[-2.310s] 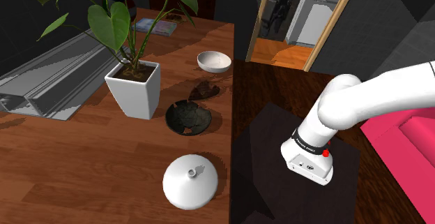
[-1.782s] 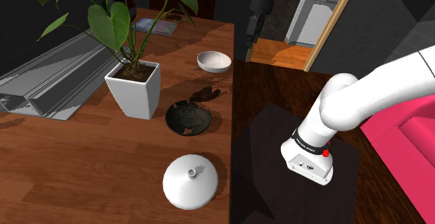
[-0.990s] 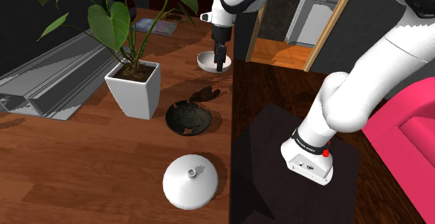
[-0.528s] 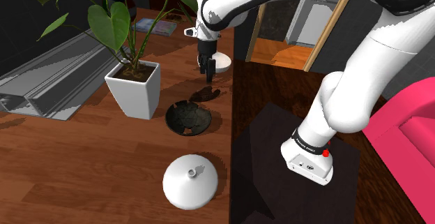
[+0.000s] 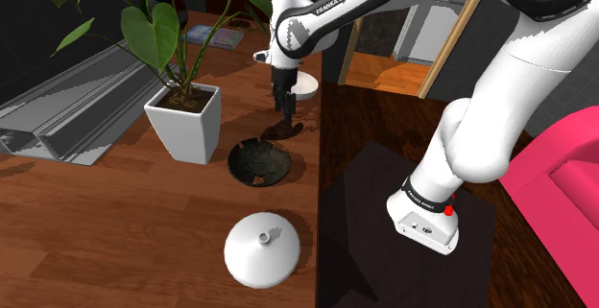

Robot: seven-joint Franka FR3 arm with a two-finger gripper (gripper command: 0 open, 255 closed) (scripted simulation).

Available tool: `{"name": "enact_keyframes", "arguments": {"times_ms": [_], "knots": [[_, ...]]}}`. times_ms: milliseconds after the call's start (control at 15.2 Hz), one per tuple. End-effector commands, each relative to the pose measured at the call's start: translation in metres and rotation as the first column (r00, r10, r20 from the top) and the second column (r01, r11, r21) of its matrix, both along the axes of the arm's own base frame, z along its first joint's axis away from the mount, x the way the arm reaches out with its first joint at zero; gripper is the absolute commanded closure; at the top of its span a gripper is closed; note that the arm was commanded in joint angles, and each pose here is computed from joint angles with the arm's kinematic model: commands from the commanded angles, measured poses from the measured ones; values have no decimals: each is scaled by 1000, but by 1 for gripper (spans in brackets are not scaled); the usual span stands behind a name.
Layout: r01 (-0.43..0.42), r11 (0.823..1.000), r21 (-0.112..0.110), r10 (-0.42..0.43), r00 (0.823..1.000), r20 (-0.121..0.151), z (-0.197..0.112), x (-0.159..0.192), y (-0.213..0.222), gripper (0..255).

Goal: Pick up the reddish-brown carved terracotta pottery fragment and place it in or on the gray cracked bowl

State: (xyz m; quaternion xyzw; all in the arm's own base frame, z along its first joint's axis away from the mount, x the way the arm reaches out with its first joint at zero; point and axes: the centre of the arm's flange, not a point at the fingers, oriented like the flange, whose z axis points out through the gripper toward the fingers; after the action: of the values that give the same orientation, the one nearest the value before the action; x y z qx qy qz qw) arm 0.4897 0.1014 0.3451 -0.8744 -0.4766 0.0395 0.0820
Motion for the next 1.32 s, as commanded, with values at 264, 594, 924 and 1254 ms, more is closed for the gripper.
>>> {"name": "enact_keyframes", "arguments": {"times_ms": [264, 594, 924, 1254], "knots": [[0, 1000, 0, 0, 1000, 0, -1, 0, 0, 0], [0, 1000, 0, 0, 1000, 0, -1, 0, 0, 255], [0, 1000, 0, 0, 1000, 0, -1, 0, 0, 255], [0, 1000, 0, 0, 1000, 0, 25, 0, 0, 255]]}}
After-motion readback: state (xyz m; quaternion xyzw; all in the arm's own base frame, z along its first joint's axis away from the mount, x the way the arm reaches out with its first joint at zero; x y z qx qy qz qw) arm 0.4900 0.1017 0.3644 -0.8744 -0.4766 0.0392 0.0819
